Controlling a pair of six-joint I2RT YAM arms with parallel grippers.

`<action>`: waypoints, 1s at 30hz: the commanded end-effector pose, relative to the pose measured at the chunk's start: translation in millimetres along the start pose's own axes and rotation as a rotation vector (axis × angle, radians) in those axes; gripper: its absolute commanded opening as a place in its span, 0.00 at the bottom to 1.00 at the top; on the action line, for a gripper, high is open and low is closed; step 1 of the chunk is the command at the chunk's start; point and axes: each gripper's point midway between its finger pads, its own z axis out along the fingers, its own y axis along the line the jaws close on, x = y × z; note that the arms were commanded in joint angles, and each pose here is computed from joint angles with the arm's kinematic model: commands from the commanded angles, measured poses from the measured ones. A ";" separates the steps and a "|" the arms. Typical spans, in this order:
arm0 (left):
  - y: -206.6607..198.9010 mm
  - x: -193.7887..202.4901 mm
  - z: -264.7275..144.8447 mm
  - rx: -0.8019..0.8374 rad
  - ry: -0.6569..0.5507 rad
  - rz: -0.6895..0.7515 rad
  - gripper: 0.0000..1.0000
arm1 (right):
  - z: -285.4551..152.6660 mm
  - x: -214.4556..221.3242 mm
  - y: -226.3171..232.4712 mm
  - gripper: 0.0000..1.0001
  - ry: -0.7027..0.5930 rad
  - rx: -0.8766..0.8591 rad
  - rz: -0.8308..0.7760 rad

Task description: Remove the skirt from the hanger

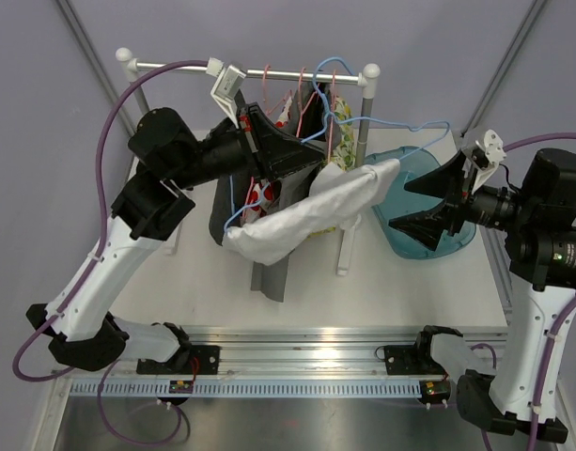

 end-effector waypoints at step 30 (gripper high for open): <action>39.3 -19.0 11.1 -0.180 -0.166 0.069 0.00 | 33.8 -28.1 -36.2 0.00 -0.096 0.073 0.114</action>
